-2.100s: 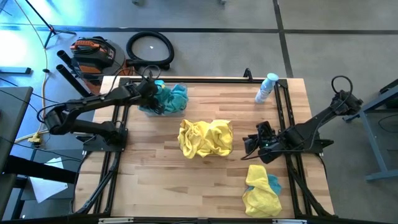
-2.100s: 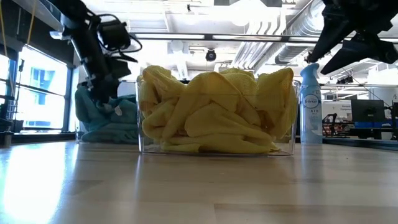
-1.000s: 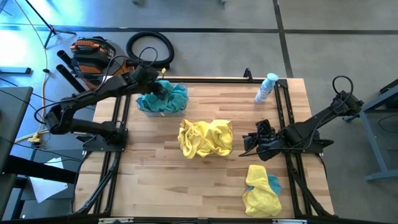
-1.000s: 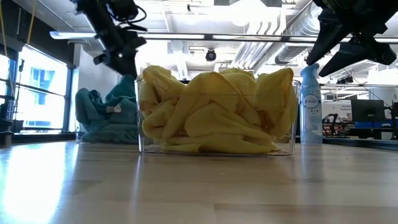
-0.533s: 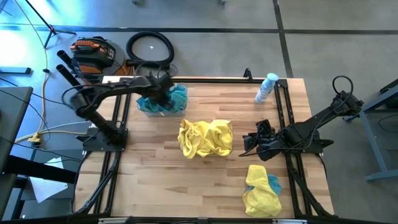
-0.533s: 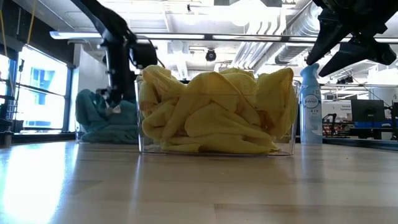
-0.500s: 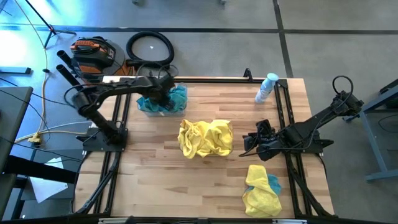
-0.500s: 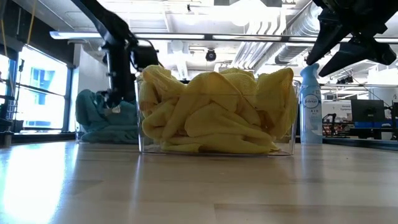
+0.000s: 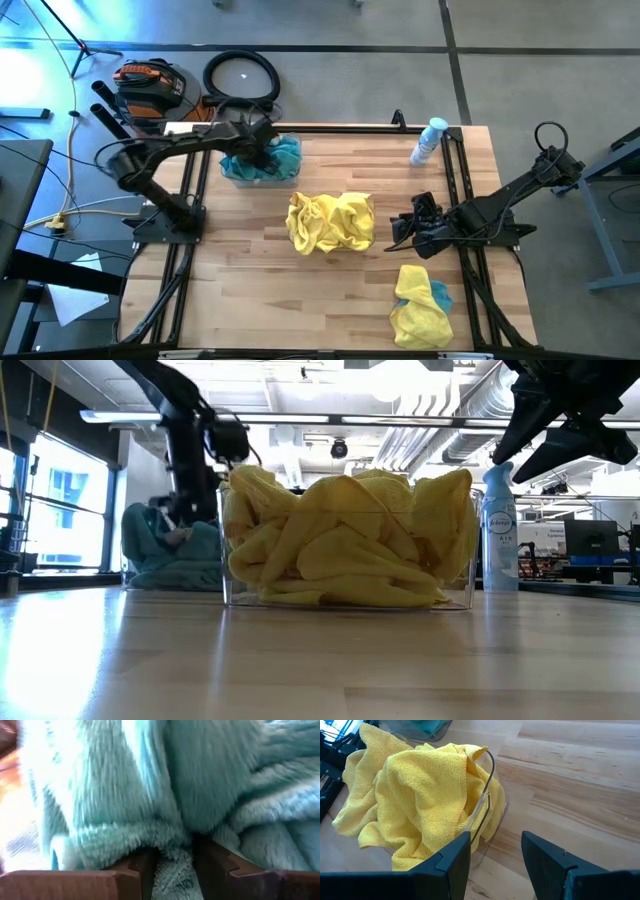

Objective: Sort microfiber towel by color & place in baskets
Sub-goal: Put the blue towel into the top transparent bin

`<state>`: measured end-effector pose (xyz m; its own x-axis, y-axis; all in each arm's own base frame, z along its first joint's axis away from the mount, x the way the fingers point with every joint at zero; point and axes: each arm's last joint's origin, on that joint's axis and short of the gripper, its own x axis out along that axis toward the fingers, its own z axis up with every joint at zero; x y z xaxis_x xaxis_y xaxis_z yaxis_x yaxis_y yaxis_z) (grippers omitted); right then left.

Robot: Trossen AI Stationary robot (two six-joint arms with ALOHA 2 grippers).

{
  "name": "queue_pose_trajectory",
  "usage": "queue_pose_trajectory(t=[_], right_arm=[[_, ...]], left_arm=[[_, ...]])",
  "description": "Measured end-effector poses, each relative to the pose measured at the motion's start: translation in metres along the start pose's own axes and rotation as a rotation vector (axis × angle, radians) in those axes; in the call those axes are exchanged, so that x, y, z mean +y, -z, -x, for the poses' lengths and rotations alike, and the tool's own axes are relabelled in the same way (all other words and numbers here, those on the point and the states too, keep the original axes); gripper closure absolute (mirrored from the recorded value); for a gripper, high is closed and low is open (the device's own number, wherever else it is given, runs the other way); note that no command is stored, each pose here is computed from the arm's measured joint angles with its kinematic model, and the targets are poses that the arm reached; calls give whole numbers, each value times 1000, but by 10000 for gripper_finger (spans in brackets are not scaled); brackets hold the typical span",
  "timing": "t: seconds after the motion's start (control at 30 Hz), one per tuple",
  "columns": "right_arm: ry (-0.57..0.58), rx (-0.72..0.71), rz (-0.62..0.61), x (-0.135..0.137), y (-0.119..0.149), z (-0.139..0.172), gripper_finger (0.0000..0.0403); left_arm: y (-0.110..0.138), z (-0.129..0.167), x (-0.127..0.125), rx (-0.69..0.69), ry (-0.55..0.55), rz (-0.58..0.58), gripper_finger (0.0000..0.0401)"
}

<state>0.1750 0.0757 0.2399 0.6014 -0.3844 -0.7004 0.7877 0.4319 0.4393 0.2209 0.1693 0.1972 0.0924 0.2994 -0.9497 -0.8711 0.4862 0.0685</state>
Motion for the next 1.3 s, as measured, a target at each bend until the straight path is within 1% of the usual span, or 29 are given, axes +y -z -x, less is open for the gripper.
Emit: queue_pose_trajectory(t=[0.23, 0.37, 0.57, 0.7, 0.83, 0.93, 1.13, 1.23, 1.3], right_arm=[[0, 0, 2, 0, 0, 0, 231], [0, 0, 3, 0, 0, 0, 231], [1, 0, 3, 0, 0, 0, 231], [1, 0, 3, 0, 0, 0, 231], [0, 0, 3, 0, 0, 0, 231], [1, 0, 13, 0, 0, 0, 231], [1, 0, 10, 0, 0, 0, 231], [1, -1, 8, 0, 0, 0, 231], [0, -1, 8, 0, 0, 0, 231]], left_arm=[[16, 57, 17, -99, 78, 78, 291], [27, 84, 28, -176, 89, 127, 291], [39, 109, 40, -282, 73, 182, 291], [34, 116, 41, -395, 67, 156, 291], [20, 111, 34, -459, 74, 125, 291], [10, 99, 28, -451, 68, 117, 291], [0, 50, 14, -266, -6, 86, 291], [2, 22, 9, -202, -26, 112, 291], [7, 6, 7, -180, -17, 134, 291]])
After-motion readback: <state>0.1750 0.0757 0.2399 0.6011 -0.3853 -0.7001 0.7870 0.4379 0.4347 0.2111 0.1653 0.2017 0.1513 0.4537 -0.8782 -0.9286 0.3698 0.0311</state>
